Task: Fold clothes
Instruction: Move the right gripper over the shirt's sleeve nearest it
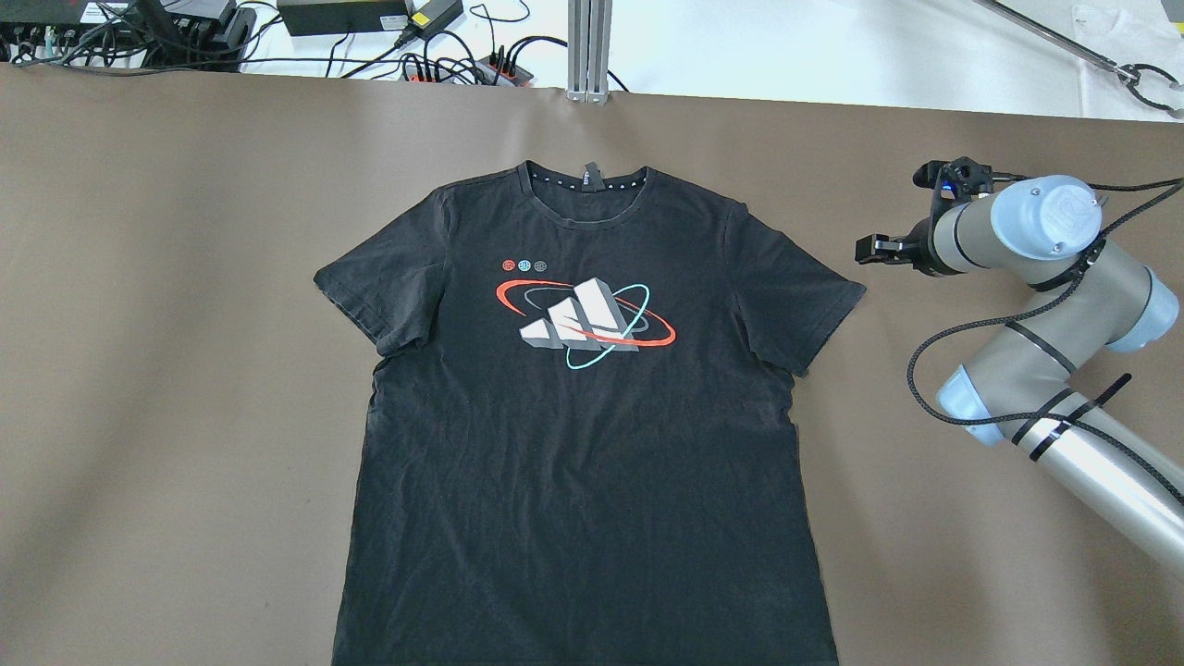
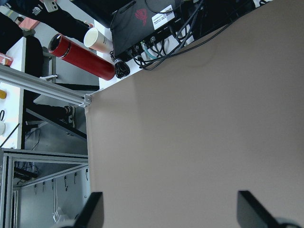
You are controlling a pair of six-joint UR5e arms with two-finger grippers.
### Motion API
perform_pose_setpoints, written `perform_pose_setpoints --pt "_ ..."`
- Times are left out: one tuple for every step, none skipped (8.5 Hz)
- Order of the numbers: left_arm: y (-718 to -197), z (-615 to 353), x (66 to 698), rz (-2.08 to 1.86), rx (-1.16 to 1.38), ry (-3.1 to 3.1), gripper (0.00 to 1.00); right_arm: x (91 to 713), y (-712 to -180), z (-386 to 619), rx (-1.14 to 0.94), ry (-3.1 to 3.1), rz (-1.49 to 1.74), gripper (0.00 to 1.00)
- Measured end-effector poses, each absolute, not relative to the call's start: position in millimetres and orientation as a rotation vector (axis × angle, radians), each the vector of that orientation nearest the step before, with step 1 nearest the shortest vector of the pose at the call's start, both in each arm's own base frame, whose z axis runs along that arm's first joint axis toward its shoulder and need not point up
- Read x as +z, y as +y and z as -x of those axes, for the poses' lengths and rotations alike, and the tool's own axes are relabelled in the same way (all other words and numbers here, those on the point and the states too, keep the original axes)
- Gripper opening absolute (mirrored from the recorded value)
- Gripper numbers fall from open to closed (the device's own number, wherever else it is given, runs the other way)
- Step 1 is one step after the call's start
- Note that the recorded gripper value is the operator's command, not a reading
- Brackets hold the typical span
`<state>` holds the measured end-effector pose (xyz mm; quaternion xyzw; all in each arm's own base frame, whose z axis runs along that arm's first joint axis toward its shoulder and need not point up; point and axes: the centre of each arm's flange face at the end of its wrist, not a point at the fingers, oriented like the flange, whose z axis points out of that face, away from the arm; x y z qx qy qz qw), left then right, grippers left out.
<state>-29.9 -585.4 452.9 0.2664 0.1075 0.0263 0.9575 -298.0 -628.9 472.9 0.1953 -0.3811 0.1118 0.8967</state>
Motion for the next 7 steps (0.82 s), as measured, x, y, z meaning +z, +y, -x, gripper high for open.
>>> perform_pose_setpoints --pt "-586 30 453 -0.541 0.054 0.217 1.00 475 -629 305 0.234 -0.792 -0.397 0.77" --pt "-586 29 453 -0.541 0.054 0.216 1.00 478 -627 314 0.231 -0.793 -0.387 0.76" --pt "-586 29 453 -0.541 0.055 0.215 1.00 481 -624 322 0.225 -0.792 -0.377 0.73" --pt "-586 29 453 -0.541 0.056 0.215 1.00 485 -622 328 0.219 -0.789 -0.367 0.69" --pt "-586 29 452 -0.542 0.056 0.214 1.00 489 -620 332 0.215 -0.784 -0.359 0.61" --pt "-586 29 452 -0.542 0.056 0.214 1.00 492 -619 335 0.212 -0.781 -0.353 0.45" --pt "-586 29 453 -0.542 0.056 0.214 1.00 494 -618 337 0.210 -0.778 -0.349 0.20"
